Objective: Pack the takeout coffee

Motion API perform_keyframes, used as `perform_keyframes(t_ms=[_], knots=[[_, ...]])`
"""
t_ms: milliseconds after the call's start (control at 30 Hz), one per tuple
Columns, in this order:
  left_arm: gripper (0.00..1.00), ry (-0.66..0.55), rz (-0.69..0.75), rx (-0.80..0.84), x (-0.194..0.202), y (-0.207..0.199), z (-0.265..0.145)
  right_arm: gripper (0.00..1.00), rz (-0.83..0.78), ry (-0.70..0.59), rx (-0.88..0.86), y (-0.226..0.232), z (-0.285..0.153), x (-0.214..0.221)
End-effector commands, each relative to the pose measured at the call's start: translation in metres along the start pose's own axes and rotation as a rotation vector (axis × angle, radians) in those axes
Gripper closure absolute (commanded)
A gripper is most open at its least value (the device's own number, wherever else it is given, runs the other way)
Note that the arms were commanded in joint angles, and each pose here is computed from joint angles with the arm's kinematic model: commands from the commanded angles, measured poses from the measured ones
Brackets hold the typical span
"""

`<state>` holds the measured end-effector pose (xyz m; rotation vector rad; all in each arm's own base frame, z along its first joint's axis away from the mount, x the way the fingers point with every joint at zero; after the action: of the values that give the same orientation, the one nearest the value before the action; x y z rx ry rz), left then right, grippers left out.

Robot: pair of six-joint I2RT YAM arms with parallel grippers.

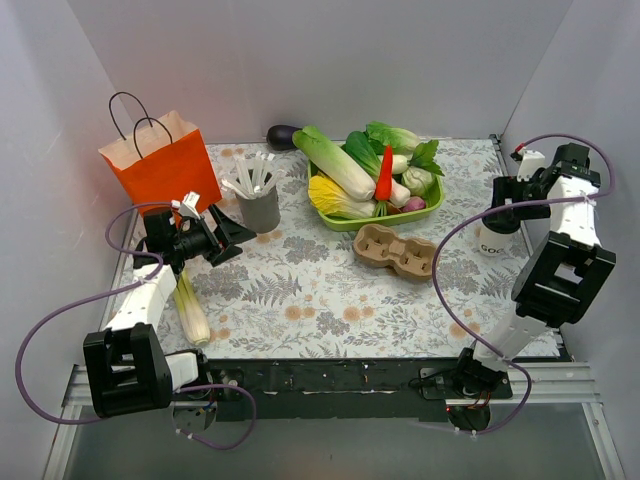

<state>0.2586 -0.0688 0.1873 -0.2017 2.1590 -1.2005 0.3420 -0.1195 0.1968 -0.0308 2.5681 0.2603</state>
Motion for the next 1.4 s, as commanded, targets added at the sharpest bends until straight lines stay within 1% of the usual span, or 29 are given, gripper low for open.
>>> perform_keyframes(t_ms=[0,167,233,300,400,600,800,933,1100,1167,1200,1300,1367], knots=[[0.02,-0.027,0.044,0.019,-0.003,-0.008,-0.006,0.32,-0.030,-0.072,0.060,-0.011,-0.002,-0.021],[0.02,-0.026,0.047,0.014,-0.003,-0.008,-0.007,0.25,-0.023,-0.016,0.086,-0.018,0.014,-0.004],[0.02,-0.028,0.051,0.014,-0.004,-0.009,-0.007,0.17,-0.012,-0.015,0.092,-0.017,0.013,-0.002],[0.02,-0.027,0.048,0.013,-0.003,-0.008,-0.007,0.06,0.002,-0.022,0.101,-0.014,0.008,0.000],[0.02,-0.025,0.047,0.015,-0.002,-0.007,-0.006,0.04,0.017,-0.029,0.095,-0.009,0.003,0.003],[0.02,-0.022,0.040,0.028,-0.003,-0.007,-0.005,0.02,0.046,-0.042,0.098,-0.002,-0.006,0.009],[0.02,-0.020,0.037,0.038,-0.003,-0.009,-0.005,0.02,0.075,-0.041,0.109,-0.004,-0.013,0.014],[0.02,-0.020,0.042,0.046,-0.002,-0.010,-0.006,0.02,0.084,-0.050,0.140,-0.008,-0.020,0.011],[0.02,-0.022,0.085,0.077,-0.004,-0.019,-0.010,0.02,0.091,-0.105,0.161,-0.006,-0.042,-0.007],[0.02,-0.026,0.109,0.084,-0.005,-0.021,-0.011,0.02,0.082,-0.122,0.154,-0.001,-0.052,-0.012],[0.02,-0.025,0.119,0.090,-0.006,-0.024,-0.012,0.02,0.055,-0.160,0.156,0.003,-0.065,-0.020],[0.02,-0.020,0.153,0.104,-0.008,-0.029,-0.014,0.02,-0.007,-0.220,0.110,0.016,-0.086,-0.031],[0.02,-0.015,0.182,0.114,-0.010,-0.033,-0.015,0.02,-0.065,-0.242,0.018,0.036,-0.088,-0.036]])
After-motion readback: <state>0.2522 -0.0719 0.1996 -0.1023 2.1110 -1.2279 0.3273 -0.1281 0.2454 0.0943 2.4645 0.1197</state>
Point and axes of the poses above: each gripper's point midway between its finger pads, its own z axis out along the fingers, its own y axis along the line the jaws close on, x = y × z, the point moved 6 cm from there along -z, back along the fingers, and after that the axes turned 8 degrees about z, right-handed, at the moved point
